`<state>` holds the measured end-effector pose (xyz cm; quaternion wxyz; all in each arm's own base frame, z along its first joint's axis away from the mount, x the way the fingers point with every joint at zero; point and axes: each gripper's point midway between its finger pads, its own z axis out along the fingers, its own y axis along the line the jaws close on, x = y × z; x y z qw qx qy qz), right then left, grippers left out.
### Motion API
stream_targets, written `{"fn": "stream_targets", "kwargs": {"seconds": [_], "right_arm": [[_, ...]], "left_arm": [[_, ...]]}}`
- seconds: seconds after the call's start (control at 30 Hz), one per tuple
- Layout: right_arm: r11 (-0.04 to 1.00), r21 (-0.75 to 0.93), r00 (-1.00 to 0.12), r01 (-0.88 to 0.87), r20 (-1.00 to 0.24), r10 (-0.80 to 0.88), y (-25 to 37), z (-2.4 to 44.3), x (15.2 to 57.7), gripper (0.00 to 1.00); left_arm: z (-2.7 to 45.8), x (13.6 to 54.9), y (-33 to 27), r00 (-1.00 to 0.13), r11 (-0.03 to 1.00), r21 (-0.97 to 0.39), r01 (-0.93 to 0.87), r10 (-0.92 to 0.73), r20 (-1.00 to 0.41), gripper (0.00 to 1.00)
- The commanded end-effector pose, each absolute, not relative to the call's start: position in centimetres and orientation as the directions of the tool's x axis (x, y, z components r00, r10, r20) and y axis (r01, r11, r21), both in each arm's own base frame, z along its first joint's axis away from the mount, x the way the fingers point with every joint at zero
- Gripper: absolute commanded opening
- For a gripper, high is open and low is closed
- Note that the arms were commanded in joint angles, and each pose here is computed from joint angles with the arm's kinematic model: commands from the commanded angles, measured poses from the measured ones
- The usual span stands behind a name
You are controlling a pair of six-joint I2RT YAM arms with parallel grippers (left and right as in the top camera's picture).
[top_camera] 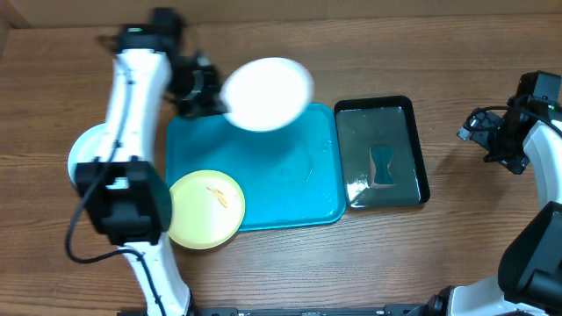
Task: Clean dirty plates on tray and stack at the side
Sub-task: 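Carry the white plate left and set it on the light-blue plate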
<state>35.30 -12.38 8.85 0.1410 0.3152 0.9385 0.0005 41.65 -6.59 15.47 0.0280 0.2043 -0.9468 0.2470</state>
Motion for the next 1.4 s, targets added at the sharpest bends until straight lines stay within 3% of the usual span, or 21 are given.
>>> {"fn": "stream_targets", "kwargs": {"seconds": [0.0, 0.33, 0.47, 0.57, 1.33, 1.37], "right_arm": [[0.795, 0.098, -0.751, 0.598, -0.278, 0.599, -12.6, 9.3, 35.7, 1.0], [0.795, 0.098, -0.751, 0.598, -0.278, 0.599, -12.6, 9.3, 35.7, 1.0], [0.795, 0.098, -0.751, 0.598, -0.279, 0.599, -12.6, 9.3, 35.7, 1.0], [0.795, 0.098, -0.751, 0.598, -0.279, 0.599, -12.6, 9.3, 35.7, 1.0], [0.795, 0.098, -0.751, 0.598, -0.279, 0.599, -12.6, 9.3, 35.7, 1.0], [0.795, 0.098, -0.751, 0.598, -0.278, 0.599, -12.6, 9.3, 35.7, 1.0]], "left_arm": [[15.2, 41.2, -0.7, -0.86, 0.746, -0.433, -0.506, -0.477, 0.182, 0.04], [13.7, 33.4, 17.4, -0.556, 0.542, -0.123, -0.831, -0.808, 0.193, 0.04], [13.6, 28.1, 23.2, -0.334, 0.349, 0.096, -0.932, -0.931, 0.144, 0.04], [13.5, 27.0, 24.9, -0.269, 0.282, 0.074, -0.957, -0.952, 0.144, 0.04], [9.8, 28.9, 23.6, -0.308, 0.319, 0.127, -0.939, -0.946, 0.097, 0.04], [9.8, 28.8, 23.8, -0.307, 0.317, 0.125, -0.94, -0.947, 0.095, 0.1]]}}
